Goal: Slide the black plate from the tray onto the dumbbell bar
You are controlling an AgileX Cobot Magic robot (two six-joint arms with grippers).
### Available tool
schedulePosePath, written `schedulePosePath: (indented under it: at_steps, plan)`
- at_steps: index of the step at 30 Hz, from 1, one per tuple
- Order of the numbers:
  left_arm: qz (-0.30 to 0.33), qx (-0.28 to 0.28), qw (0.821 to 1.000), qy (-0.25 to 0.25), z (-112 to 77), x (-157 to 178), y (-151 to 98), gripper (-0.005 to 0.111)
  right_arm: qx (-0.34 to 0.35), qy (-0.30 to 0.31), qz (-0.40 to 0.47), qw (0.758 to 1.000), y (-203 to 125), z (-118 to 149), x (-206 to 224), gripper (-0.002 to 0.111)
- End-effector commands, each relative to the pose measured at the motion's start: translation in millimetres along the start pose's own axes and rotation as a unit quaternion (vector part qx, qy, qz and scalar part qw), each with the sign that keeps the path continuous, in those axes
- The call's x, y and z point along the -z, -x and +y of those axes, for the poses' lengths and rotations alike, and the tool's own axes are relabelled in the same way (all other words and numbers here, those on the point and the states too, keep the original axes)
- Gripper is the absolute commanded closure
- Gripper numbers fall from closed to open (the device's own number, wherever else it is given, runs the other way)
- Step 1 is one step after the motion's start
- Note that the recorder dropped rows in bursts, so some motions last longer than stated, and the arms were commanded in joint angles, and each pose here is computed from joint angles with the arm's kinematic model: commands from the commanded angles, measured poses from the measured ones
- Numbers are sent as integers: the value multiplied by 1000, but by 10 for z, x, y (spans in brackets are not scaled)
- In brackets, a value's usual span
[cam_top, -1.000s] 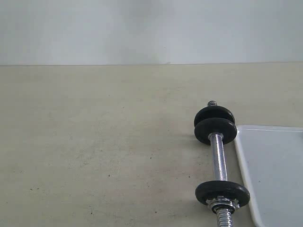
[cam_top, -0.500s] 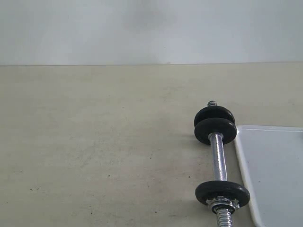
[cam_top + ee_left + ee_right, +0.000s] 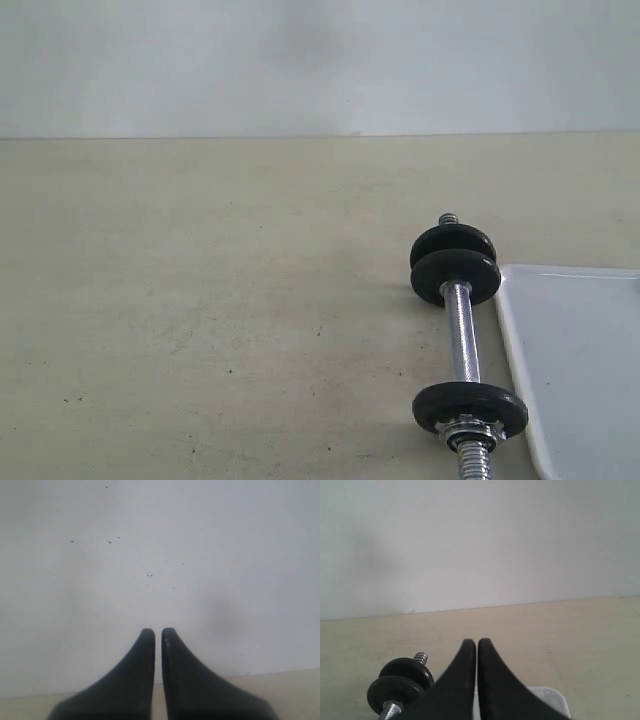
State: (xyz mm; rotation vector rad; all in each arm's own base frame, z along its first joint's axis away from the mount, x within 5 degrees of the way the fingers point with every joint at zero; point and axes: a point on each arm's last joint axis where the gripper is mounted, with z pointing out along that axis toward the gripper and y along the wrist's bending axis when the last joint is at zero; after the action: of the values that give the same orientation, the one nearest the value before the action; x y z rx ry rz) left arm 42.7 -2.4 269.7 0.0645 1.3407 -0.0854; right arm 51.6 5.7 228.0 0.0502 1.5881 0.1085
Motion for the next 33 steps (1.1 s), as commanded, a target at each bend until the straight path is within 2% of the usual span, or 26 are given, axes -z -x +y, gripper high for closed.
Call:
schedulePosePath:
  at_steps: [1,7,10,13,16,20,23,28,33]
  plan:
    - [2,6,1000,2,3,3,-13,102,32,-5,-3,999,-13,-10,1,108]
    - [2,6,1000,2,3,3,-13,102,68,-5,21,997,-139,-22,-21,108]
    - [2,6,1000,2,3,3,-13,102,68,-4,53,996,-324,-40,-45,108]
    - [2,6,1000,2,3,3,-13,102,52,-2,64,997,-355,-38,-45,108]
    - [2,6,1000,2,3,3,-13,102,79,-4,73,994,-372,-47,-43,108]
    - [2,6,1000,2,3,3,-13,102,152,-14,82,985,-382,-85,-39,108]
    - [2,6,1000,2,3,3,-13,102,171,4,101,980,-419,-85,-32,108]
    - [2,6,1000,2,3,3,-13,102,175,19,110,978,-437,-73,-28,108]
    - [2,6,1000,2,3,3,-13,102,149,16,110,983,-437,-74,-28,108]
